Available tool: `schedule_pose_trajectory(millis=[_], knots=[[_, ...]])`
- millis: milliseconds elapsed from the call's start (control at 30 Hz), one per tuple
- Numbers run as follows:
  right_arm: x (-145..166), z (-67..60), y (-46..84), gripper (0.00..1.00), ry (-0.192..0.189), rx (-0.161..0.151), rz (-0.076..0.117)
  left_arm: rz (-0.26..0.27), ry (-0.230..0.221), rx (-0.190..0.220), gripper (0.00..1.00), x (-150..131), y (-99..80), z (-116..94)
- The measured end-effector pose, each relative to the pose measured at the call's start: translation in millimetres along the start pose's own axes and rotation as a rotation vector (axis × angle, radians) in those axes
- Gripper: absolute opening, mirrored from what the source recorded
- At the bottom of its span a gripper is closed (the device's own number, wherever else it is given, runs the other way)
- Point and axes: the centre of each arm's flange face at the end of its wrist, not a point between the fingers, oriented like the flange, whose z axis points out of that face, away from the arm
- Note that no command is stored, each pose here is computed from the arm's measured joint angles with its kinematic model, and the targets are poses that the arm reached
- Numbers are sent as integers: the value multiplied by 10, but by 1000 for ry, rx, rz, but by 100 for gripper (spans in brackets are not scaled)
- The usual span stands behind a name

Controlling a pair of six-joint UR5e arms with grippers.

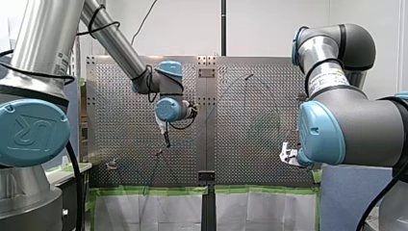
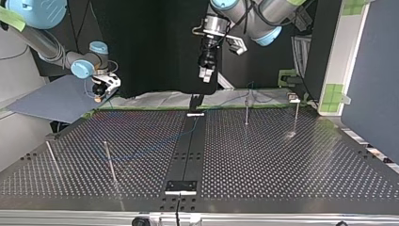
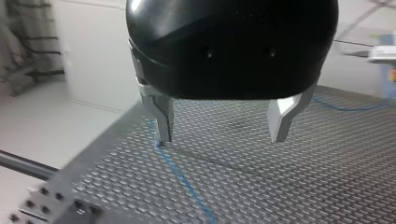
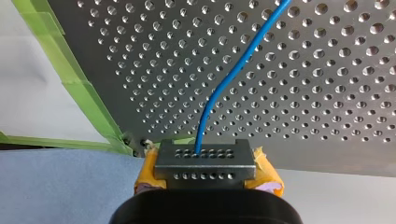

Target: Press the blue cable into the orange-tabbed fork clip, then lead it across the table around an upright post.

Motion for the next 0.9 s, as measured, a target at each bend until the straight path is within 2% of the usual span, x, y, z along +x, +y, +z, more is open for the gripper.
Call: schedule_pose_trajectory(millis=[133, 333, 633, 900], knots=[[-1, -1, -1, 0, -1, 0, -1, 24, 45, -6, 100, 148, 125, -157], [9, 6, 6, 0, 1, -1, -2, 67, 80, -9, 100, 302, 265, -355], [8, -3, -37, 0, -5, 5, -11, 116, 95, 20, 100, 464, 404, -591], [7, -7, -50, 0, -5, 7, -13, 120, 96, 23, 100, 483, 422, -622]])
